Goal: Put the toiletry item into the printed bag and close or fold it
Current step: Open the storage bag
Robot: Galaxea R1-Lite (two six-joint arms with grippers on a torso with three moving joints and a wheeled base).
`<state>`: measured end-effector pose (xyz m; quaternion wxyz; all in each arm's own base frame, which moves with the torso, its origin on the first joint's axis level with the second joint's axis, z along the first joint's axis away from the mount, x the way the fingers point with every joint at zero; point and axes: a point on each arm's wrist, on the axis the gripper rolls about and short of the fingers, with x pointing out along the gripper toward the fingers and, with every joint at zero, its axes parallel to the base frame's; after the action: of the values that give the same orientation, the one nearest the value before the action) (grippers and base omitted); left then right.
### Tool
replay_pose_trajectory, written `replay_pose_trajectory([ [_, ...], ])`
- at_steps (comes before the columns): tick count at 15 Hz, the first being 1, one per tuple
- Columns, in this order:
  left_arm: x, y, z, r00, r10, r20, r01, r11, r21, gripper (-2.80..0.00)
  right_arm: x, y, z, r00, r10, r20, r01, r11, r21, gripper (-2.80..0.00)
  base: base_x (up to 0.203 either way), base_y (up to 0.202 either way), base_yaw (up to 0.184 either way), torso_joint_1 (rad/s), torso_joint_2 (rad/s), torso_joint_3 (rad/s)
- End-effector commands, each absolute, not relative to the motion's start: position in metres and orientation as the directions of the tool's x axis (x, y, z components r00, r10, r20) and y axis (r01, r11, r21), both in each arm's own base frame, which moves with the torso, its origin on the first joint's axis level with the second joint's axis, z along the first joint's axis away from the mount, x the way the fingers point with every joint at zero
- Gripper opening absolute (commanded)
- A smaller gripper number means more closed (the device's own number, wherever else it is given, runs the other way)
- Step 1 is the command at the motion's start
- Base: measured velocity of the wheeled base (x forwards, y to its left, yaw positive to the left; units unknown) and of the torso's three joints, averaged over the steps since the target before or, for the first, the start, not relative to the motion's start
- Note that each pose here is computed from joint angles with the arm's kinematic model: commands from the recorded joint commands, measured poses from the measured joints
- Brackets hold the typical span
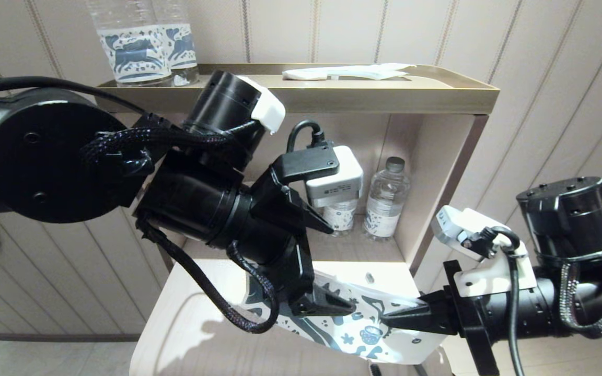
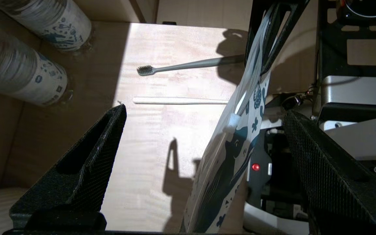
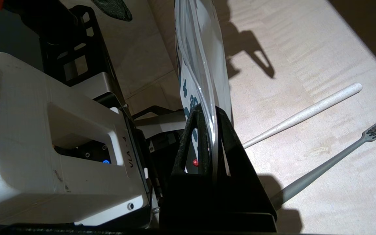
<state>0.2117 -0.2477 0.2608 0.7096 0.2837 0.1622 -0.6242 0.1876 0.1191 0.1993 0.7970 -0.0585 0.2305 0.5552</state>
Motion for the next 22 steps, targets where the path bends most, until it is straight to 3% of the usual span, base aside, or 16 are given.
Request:
replay_pose_trajectory([
  [1, 0.2108, -0.2464, 0.2540, 0.154, -0.783, -0.603, 0.982, 0.053, 0.182, 0.00, 0.1869, 0.1188, 0.1994, 0.274, 0.860, -0.430, -0.913, 0.373, 0.163, -2.80, 0.000, 0.000, 0.000, 0.000, 0.00, 0.000],
  [9, 0.2105, -0.2463, 0.2516, 0.144, -0.783, -0.605, 0.984, 0.047, 0.173, 0.00, 0.1868, 0.1176, 0.2033, 0.284, 0.862, -0.419, -0.914, 0.376, 0.153, -2.80, 0.000, 0.000, 0.000, 0.000, 0.00, 0.000],
  [10, 0.2103, -0.2462, 0.2533, 0.145, -0.786, -0.601, 0.983, 0.046, 0.176, -2.80, 0.1867, 0.1175, 0.2029, 0.284, 0.862, -0.420, -0.914, 0.376, 0.154, -2.80, 0.000, 0.000, 0.000, 0.000, 0.00, 0.000],
  [22, 0.2106, -0.2493, 0.2490, 0.137, -0.780, -0.611, 0.985, 0.041, 0.169, -2.80, 0.1855, 0.1169, 0.2027, 0.285, 0.861, -0.421, -0.914, 0.377, 0.152, -2.80, 0.000, 0.000, 0.000, 0.000, 0.00, 0.000],
])
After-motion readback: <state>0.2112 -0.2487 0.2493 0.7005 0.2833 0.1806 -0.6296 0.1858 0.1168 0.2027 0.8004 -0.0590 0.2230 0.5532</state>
